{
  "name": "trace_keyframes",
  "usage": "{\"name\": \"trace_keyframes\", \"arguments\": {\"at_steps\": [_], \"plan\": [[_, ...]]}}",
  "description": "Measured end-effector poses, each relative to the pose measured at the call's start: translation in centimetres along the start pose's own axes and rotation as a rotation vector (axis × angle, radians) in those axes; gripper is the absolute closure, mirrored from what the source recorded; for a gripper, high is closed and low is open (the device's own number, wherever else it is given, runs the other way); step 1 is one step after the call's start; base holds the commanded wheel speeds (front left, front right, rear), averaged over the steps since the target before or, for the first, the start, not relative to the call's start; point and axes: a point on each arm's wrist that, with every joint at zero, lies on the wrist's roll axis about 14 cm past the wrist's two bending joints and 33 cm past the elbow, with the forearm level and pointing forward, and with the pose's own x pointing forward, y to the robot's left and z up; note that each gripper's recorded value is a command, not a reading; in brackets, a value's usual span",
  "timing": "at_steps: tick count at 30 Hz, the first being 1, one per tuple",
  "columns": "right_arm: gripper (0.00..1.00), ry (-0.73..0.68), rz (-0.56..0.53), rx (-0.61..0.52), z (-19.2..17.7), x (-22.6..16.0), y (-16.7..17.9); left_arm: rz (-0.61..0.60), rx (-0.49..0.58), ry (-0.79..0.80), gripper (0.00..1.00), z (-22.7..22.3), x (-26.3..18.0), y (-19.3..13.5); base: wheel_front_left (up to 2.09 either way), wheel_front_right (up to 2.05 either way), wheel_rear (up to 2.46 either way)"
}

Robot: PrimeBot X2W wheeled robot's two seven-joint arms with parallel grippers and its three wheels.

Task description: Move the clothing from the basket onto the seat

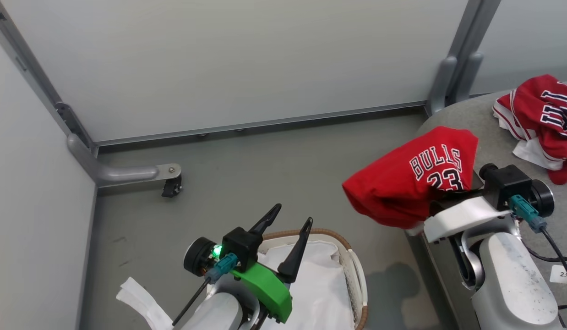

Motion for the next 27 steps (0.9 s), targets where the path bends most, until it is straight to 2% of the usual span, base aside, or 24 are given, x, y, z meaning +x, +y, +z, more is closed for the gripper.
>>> {"name": "trace_keyframes", "arguments": {"at_steps": [14,18,27], "plan": [[1.00,0.058,-0.294,-0.119,-0.1,-6.2,-10.2,-0.247,-0.021,0.038,0.00,-1.5,3.6,-6.8,0.00,0.00,0.00],[1.00,0.077,-0.342,-0.138,-0.2,-7.6,-11.8,-0.324,-0.023,0.052,0.00,-2.1,4.7,-8.7,0.00,0.00,0.00],[1.00,0.135,-0.399,-0.165,-1.9,-8.0,-14.0,-0.393,-0.069,0.088,0.00,-4.0,6.2,-9.8,0.00,0.00,0.00]]}}
